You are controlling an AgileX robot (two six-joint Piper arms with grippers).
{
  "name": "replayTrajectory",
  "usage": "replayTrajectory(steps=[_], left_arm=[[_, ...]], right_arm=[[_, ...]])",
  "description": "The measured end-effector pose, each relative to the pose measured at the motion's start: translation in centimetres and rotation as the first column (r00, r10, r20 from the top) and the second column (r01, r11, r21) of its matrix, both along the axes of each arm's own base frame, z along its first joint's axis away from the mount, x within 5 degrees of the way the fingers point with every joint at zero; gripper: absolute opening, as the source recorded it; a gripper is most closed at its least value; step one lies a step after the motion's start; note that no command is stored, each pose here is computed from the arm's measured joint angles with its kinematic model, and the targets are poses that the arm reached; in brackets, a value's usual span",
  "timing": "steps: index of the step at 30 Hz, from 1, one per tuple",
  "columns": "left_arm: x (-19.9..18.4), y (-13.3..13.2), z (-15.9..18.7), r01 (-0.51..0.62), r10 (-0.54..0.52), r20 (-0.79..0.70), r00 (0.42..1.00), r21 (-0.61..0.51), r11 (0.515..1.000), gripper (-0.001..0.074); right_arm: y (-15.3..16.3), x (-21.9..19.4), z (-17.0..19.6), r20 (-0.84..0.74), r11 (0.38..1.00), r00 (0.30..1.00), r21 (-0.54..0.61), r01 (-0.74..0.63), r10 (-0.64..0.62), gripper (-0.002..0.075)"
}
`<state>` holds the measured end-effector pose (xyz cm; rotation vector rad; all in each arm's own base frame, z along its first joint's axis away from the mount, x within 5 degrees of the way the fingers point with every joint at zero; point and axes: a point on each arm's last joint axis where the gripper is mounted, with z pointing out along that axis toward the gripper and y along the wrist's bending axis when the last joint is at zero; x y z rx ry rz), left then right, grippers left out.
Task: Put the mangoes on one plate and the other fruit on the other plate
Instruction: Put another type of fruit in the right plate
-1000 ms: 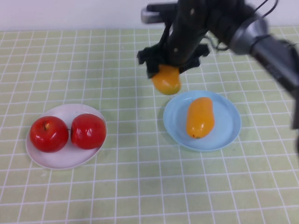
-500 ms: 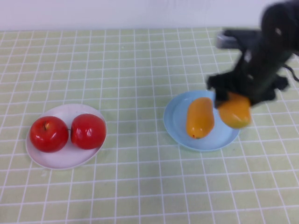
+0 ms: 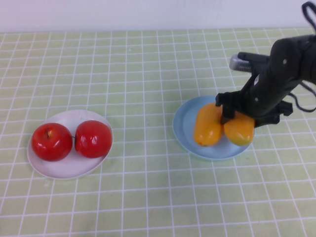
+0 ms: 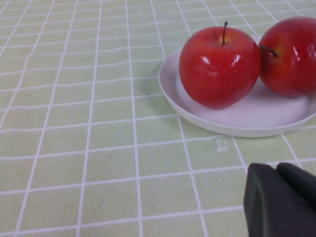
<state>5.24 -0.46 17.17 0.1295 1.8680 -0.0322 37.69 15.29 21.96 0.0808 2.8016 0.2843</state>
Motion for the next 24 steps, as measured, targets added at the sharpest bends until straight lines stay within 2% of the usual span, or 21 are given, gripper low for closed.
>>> replayTrajectory(steps=[6, 12, 16, 21, 24], left_arm=[[0.0, 0.0, 0.0, 0.0, 0.0, 0.0, 1.0, 0.0, 1.0, 0.0003], [0.0, 0.0, 0.0, 0.0, 0.0, 0.0, 1.0, 0.0, 1.0, 0.0003], [0.0, 0.0, 0.0, 0.0, 0.0, 0.0, 1.0, 0.0, 1.0, 0.0002], [0.0, 0.0, 0.0, 0.0, 0.0, 0.0, 1.0, 0.0, 1.0, 0.0002], [0.0, 0.0, 0.0, 0.0, 0.0, 0.0, 1.0, 0.0, 1.0, 0.0002]], right_arm=[[0.2, 0.5, -1.2, 0.0, 1.0, 1.0, -0.01, -0.028, 0.028, 0.054], [0.3, 0.5, -1.2, 0.01, 0.999, 0.999, -0.007, -0.044, 0.044, 0.0662], [0.7, 0.3, -0.7, 0.021, 0.998, 0.998, -0.004, -0.056, 0.056, 0.0687], [0.8, -0.8, 2.0, 0.075, 0.996, 0.994, -0.012, -0.084, 0.085, 0.0678], [1.0, -2.4, 4.4, 0.087, 0.992, 0.989, -0.038, -0.119, 0.122, 0.0587]])
